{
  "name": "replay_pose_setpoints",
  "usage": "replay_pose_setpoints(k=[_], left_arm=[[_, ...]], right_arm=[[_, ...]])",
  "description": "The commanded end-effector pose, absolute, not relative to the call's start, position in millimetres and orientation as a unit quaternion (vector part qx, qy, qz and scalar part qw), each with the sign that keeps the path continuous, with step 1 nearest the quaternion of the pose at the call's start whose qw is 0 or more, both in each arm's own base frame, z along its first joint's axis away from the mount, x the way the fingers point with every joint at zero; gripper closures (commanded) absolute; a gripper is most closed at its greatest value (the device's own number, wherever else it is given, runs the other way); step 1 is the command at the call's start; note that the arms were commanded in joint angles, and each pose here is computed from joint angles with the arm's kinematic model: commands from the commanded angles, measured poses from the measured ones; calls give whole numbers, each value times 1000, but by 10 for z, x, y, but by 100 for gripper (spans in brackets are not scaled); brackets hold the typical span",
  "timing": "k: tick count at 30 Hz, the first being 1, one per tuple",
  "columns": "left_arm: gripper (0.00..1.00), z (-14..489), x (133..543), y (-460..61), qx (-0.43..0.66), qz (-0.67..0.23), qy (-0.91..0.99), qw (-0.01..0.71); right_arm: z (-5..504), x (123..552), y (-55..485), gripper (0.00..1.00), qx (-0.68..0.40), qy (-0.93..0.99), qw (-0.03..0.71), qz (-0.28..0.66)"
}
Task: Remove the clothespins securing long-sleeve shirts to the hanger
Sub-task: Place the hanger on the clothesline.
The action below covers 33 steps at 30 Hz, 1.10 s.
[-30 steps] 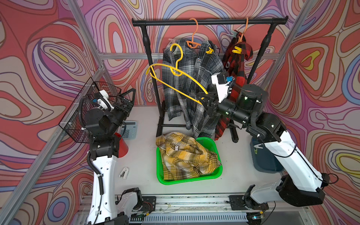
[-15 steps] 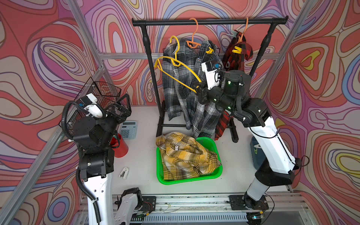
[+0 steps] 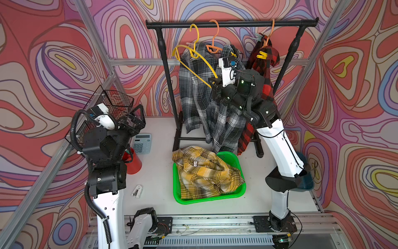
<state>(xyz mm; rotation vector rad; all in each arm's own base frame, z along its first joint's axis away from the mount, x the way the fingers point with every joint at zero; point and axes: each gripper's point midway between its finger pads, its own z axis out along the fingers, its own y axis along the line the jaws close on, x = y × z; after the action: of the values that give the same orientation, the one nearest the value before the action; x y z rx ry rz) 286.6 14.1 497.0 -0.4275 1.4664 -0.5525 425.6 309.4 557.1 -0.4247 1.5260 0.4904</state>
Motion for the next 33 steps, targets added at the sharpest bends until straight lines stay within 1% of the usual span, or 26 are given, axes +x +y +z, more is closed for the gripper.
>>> replay_pose_setpoints(k=[1, 11, 12, 16, 25, 33], left_arm=[[0, 5006, 2870, 131, -183, -248, 652, 692], [0, 4916, 2950, 120, -186, -258, 659, 682], [0, 4973, 2950, 117, -181, -261, 650, 690], [0, 4945, 2962, 118, -182, -261, 652, 688], [0, 4897, 2963, 99, -182, -266, 656, 683], [0, 4869, 2969, 93, -184, -270, 658, 678]], right_arm=[[5874, 4258, 3165, 100, -186, 629, 712, 252], [5904, 4506, 3175, 100, -168, 604, 738, 248], [5912, 4516, 3176, 100, -166, 602, 741, 247], [5913, 4588, 3155, 100, -155, 598, 749, 240], [5746, 4837, 3139, 100, -134, 608, 744, 241], [5648, 4976, 3136, 100, -123, 612, 742, 245]])
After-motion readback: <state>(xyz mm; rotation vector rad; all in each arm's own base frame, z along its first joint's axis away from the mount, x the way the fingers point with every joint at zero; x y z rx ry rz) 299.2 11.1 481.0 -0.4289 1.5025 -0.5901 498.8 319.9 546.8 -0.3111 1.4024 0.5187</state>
